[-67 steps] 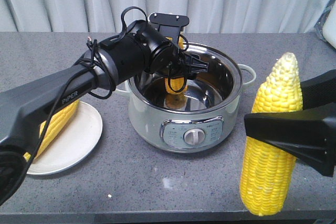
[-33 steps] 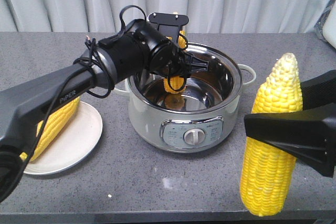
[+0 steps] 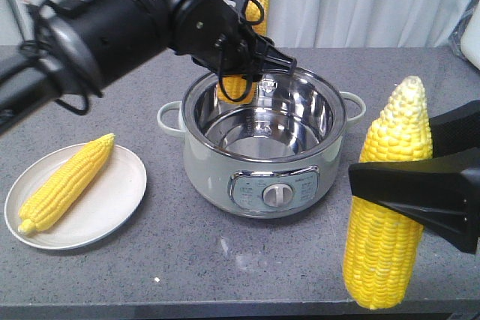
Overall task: Distribute corn equally
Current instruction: 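Lift the corn cob out of the pot with the left gripper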
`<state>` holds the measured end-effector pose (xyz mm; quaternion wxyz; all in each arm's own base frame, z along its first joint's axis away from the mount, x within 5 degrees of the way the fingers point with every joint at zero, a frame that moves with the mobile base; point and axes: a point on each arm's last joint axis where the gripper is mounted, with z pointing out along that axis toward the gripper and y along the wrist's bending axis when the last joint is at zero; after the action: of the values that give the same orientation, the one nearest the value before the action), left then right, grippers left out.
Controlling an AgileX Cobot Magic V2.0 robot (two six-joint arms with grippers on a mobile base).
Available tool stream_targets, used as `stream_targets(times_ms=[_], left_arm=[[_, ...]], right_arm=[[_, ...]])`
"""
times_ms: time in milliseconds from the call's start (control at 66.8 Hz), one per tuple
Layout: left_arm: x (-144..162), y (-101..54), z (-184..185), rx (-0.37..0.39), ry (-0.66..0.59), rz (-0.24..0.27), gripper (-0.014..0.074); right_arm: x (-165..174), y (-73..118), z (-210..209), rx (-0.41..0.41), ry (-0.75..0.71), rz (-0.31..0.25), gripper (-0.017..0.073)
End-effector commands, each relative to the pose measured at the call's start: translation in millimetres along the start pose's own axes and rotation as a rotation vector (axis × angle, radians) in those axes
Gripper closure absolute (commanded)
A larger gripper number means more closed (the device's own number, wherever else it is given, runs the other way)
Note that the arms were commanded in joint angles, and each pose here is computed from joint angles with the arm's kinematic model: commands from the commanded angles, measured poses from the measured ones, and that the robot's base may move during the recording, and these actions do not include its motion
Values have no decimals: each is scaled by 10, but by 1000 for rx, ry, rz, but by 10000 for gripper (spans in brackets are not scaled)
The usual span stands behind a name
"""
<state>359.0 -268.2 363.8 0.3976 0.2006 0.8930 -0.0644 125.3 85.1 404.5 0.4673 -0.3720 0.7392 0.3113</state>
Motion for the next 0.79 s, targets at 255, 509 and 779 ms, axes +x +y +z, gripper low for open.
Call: stream_targets(times_ms=[255,509,779], left_arm=[[235,213,-957,58,-205,44,335],[760,383,-1408,65,-232,132,335],[1190,540,-1799,66,-277,132,335]], right_arm=[[-112,31,-48,4,-77,-4,397],[-112,31,-48,4,-77,-4,397],[-112,31,-48,4,-77,-4,397]])
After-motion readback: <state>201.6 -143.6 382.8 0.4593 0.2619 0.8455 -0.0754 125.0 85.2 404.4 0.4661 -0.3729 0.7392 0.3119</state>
